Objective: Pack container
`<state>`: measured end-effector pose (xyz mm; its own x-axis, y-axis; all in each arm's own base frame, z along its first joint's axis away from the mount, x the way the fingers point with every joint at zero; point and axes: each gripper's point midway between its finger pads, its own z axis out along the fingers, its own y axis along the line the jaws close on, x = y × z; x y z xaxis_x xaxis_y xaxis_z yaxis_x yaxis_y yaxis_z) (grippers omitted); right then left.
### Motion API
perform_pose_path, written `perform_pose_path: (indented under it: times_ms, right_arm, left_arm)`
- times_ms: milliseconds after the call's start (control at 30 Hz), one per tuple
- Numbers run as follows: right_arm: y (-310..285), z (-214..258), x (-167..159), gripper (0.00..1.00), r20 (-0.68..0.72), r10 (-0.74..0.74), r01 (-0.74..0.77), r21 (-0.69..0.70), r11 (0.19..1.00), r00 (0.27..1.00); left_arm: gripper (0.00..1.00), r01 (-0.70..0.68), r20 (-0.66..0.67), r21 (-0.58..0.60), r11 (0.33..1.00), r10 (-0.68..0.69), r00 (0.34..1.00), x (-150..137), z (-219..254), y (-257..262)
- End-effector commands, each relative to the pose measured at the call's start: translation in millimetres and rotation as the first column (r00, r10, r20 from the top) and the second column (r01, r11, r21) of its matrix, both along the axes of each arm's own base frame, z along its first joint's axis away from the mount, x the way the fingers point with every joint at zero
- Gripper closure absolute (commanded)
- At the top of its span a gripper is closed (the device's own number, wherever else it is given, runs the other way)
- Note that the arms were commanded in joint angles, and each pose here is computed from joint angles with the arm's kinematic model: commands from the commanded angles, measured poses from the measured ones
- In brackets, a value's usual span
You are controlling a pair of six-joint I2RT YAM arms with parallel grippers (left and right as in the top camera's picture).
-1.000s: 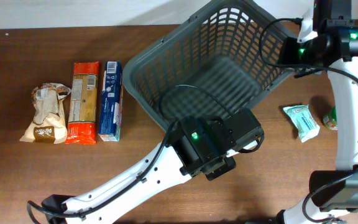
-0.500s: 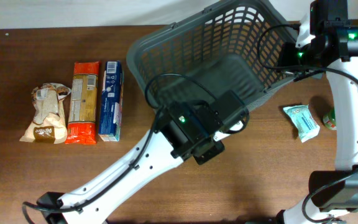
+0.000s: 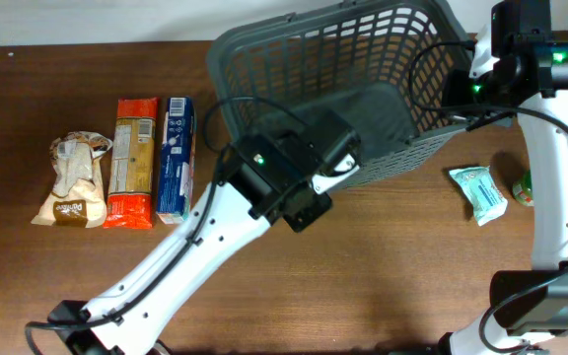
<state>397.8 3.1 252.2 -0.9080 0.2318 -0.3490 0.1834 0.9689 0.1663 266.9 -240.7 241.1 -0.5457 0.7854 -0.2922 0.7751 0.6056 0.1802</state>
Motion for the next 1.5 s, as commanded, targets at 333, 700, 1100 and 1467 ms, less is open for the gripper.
perform_pose_path:
  times_ms: [333,700,1100,1467]
  right_arm:
    - [3.2,-2.1,-10.6,0.96,-0.042,0.025,-0.025,0.002,1.000,0.999]
    - [8.1,4.9,-10.7,0.96,-0.013,0.114,-0.114,0.000,0.993,0.993]
    - [6.7,130.7,-0.1,0.96,0.355,0.144,-0.141,-0.035,0.989,0.924]
    - [-95.4,113.7,4.4,0.96,0.313,-0.139,0.170,-0.072,0.983,0.939]
  left_arm:
    - [0.98,-0.110,-0.019,0.062,0.992,0.111,0.994,43.2,-24.6,32.3]
    - [0.98,-0.182,-0.042,0.035,0.983,0.183,0.982,58.3,-30.7,44.7]
    - [0.69,-0.326,0.140,-0.125,0.937,0.342,0.929,12.8,66.5,101.5]
    - [0.92,-0.421,0.174,-0.170,0.891,0.448,0.877,-15.7,94.1,154.9]
